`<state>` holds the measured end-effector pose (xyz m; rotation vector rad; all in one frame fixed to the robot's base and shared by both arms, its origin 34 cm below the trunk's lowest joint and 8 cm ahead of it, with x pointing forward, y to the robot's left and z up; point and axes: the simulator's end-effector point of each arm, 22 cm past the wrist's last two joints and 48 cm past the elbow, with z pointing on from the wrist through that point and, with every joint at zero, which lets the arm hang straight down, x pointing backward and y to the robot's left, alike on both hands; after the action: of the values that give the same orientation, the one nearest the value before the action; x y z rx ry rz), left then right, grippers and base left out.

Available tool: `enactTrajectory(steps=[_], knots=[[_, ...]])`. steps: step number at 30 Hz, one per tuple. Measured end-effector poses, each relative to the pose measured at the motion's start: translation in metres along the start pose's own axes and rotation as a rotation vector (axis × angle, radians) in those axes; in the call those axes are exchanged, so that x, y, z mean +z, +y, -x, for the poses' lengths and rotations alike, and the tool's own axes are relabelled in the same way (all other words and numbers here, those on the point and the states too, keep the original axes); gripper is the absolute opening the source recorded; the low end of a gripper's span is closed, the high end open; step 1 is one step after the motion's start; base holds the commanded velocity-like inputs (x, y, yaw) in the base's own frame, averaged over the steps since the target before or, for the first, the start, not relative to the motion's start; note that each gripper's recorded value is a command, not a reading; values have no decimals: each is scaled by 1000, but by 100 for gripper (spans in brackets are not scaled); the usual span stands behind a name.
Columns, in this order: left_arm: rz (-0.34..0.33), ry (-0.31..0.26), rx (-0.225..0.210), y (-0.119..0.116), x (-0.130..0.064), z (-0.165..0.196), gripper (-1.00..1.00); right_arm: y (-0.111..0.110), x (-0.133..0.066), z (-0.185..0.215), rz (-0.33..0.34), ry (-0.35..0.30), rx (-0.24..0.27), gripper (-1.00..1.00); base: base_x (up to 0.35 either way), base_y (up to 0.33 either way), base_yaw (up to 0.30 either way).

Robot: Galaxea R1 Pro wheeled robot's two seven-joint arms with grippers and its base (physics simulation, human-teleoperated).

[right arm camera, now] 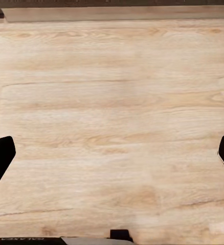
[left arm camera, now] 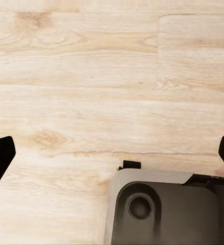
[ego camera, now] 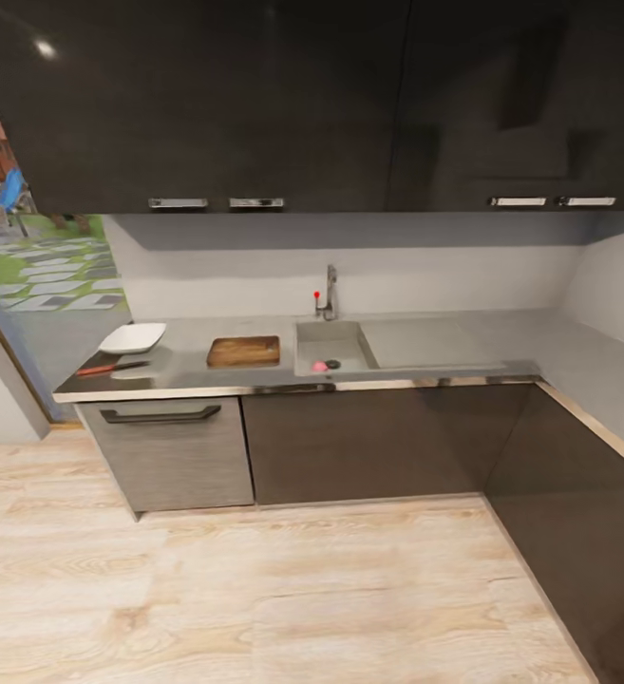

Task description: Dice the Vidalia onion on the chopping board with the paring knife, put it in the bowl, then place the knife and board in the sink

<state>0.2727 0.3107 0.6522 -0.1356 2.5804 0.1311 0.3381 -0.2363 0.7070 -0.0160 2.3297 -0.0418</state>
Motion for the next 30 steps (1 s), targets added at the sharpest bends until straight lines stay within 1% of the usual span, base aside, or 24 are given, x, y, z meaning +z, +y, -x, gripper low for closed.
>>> enactTrajectory(steps=[22, 30], knots=[[0, -1, 0, 0, 0, 0, 100, 0, 0, 0, 1, 0, -1, 100, 195, -243, 3], [0, -2, 0, 0, 0, 1, 100, 0, 0, 0, 1, 1, -1, 100, 36, -49, 89]])
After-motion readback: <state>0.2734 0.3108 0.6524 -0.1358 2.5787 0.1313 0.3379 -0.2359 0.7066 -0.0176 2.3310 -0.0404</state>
